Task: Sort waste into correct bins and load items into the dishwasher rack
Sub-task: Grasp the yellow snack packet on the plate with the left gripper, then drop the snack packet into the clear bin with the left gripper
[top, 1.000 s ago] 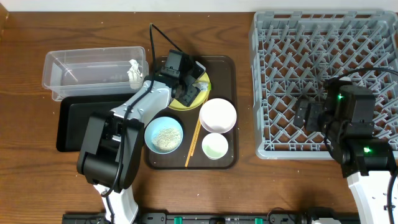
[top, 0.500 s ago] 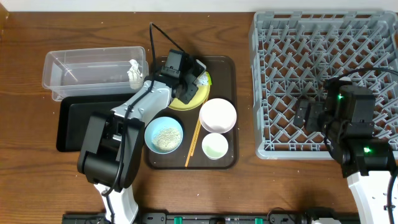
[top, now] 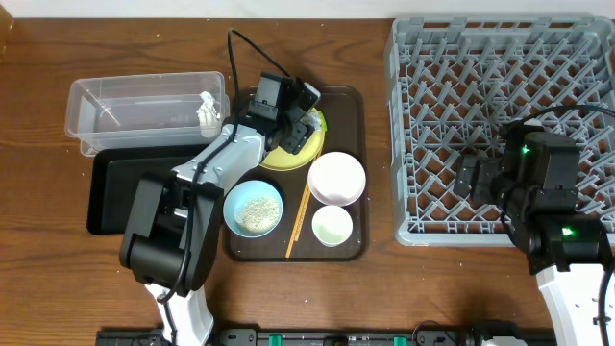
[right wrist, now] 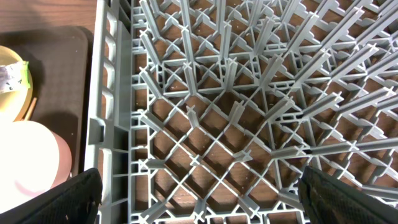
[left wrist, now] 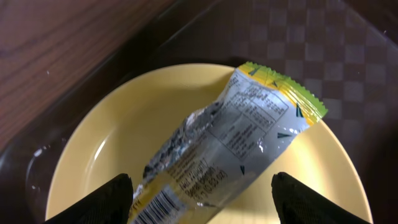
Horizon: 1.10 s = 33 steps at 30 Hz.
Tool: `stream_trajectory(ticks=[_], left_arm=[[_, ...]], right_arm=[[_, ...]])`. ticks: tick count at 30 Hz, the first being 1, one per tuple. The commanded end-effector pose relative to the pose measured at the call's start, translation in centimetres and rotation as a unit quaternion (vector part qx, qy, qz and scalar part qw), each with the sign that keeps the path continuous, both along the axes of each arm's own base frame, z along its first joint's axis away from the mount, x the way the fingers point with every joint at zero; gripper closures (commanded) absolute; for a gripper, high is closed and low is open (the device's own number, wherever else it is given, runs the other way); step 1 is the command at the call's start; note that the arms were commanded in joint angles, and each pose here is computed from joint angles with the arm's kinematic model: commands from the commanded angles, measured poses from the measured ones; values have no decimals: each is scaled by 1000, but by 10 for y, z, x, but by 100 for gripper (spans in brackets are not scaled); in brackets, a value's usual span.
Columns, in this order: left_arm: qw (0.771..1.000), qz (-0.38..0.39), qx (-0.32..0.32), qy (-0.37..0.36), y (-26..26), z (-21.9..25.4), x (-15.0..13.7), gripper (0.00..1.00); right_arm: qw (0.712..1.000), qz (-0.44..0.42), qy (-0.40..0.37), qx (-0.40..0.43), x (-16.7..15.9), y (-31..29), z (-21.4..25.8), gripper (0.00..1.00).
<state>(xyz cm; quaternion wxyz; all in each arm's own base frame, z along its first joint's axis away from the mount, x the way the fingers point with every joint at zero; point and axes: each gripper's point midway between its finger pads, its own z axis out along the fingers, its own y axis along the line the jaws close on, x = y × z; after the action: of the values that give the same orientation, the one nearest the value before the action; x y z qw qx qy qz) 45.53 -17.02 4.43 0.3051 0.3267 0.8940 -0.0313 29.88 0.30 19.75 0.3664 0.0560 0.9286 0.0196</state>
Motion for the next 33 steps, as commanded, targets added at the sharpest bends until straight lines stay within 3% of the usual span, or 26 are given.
stream_trajectory(ticks=[1, 8, 12, 14, 16, 25, 33], left_arm=[[1000, -17, 19, 12, 1, -20, -1, 26], [999, -17, 27, 37, 2, -46, -5, 27], [999, -17, 27, 36, 3, -43, -6, 54], [999, -13, 24, 33, 3, -38, -5, 77], [999, -2, 16, 30, 3, -29, -4, 87], [990, 119, -70, -6, 31, 56, 2, 89], [951, 274, -137, -44, 123, 108, 16, 89]], right_arm=[[1000, -5, -13, 2, 2, -2, 10, 1], [1000, -5, -9, 2, 1, -2, 8, 1], [1000, -5, -10, 1, 1, -2, 9, 1], [1000, -5, -10, 1, 1, -2, 9, 1], [1000, -5, -8, 1, 0, -3, 8, 1], [1000, -6, -7, 1, 0, -3, 8, 1], [1000, -5, -7, 1, 0, -3, 8, 1]])
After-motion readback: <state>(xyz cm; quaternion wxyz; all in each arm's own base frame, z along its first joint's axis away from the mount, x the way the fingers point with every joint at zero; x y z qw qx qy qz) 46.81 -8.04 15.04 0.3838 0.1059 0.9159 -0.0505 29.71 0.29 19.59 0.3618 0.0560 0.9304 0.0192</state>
